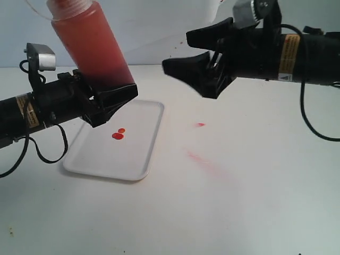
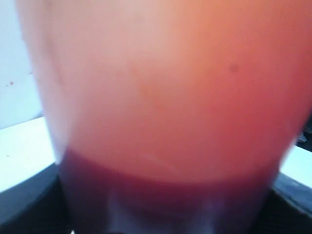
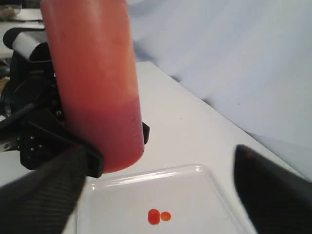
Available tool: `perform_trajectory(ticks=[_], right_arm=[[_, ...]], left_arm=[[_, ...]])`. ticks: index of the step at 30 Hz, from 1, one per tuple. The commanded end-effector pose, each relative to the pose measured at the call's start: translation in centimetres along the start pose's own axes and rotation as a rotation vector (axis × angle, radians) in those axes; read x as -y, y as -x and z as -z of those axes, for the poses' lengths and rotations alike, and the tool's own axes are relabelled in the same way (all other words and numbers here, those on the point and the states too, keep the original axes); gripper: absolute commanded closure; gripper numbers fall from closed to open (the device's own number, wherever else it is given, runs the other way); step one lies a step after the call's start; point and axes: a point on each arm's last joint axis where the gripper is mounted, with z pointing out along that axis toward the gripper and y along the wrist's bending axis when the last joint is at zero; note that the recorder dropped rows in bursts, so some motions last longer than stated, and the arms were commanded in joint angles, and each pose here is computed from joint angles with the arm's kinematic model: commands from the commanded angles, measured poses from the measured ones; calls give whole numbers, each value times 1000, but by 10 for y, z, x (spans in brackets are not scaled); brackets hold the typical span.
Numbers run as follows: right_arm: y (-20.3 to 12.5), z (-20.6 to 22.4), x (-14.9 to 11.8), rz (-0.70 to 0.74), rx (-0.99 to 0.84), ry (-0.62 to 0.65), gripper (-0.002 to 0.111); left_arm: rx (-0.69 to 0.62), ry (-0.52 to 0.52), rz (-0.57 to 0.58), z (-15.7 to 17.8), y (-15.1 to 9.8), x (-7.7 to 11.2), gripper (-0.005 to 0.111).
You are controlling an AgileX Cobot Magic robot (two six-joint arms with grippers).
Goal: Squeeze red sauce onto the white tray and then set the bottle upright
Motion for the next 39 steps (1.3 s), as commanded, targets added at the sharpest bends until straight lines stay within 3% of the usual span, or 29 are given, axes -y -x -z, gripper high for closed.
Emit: perform_trajectory(ticks=[1, 7, 11, 35, 39], right_arm=[[4, -15, -11, 38, -19, -64, 3], [9, -25, -24, 16, 6, -60, 3], [10, -30, -31, 20, 8, -36, 3], [9, -48, -58, 46, -73, -45, 3], [9, -48, -54, 11, -75, -93, 14]], left_arm=[[15, -78, -14, -13, 3, 20, 107], [-6, -111, -75, -28, -2, 40, 107], [-60, -43, -100, -32, -8, 38, 107], [-105, -41, -177, -34, -13, 41, 107], [-106, -81, -222, -41, -15, 54, 107]])
